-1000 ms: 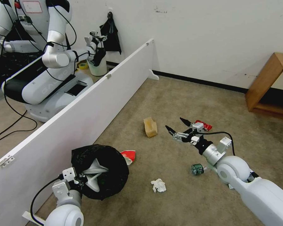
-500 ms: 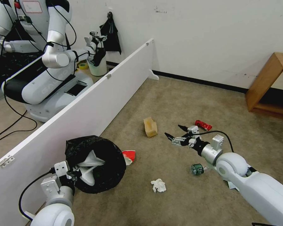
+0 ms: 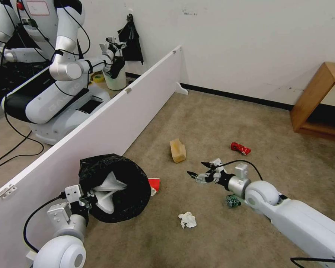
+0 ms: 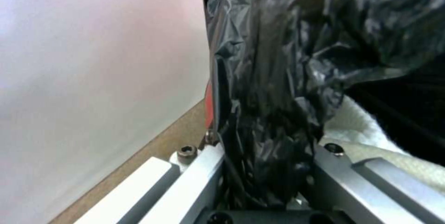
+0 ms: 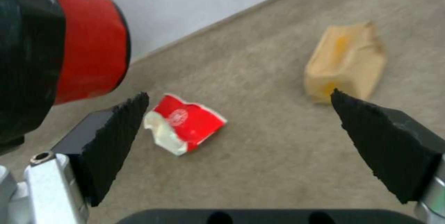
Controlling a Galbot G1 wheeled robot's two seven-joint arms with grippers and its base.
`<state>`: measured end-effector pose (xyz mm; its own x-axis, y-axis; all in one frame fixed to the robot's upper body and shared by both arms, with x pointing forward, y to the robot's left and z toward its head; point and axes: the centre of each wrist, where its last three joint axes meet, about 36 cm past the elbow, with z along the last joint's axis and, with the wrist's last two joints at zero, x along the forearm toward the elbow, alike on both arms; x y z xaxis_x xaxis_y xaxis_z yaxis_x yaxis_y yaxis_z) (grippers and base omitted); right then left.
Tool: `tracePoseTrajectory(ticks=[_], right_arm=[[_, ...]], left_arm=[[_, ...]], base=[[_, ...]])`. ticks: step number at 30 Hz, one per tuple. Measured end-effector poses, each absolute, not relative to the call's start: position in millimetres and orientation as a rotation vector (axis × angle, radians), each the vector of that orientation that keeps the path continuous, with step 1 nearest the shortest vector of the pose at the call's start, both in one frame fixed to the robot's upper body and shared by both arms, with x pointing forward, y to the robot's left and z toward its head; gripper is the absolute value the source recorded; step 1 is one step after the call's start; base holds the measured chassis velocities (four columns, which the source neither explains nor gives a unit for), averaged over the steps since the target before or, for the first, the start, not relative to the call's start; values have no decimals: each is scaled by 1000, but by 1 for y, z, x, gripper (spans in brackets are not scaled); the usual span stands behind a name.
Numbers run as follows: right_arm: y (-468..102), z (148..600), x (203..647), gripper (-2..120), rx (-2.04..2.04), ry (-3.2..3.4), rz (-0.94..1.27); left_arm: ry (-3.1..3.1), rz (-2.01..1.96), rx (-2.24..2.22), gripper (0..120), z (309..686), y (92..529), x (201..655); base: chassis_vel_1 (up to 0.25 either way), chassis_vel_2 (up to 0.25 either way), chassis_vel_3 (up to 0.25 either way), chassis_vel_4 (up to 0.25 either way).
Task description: Pick up the trash bin, then pick up the garbage from the floor and place it into the trash bin.
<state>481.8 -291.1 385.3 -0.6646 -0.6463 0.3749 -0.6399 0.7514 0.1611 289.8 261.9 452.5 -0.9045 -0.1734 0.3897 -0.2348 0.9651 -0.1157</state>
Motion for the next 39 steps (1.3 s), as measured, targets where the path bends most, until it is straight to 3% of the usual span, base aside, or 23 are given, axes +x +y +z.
tracePoseTrajectory(ticks=[12, 21, 39], right_arm=[[-249, 364, 512, 100, 1014, -2397, -87], [-212, 363, 534, 100, 1013, -2150, -20], [-197, 365, 554, 100, 957, -1966, -14]], left_arm=[[-2729, 235, 267, 0, 447, 263, 297], [-2735, 260, 277, 0, 439, 269, 299], [-2748, 308, 279, 0, 435, 266, 292]], base=[[0, 0, 0, 0], [0, 0, 0, 0], [0, 0, 0, 0]])
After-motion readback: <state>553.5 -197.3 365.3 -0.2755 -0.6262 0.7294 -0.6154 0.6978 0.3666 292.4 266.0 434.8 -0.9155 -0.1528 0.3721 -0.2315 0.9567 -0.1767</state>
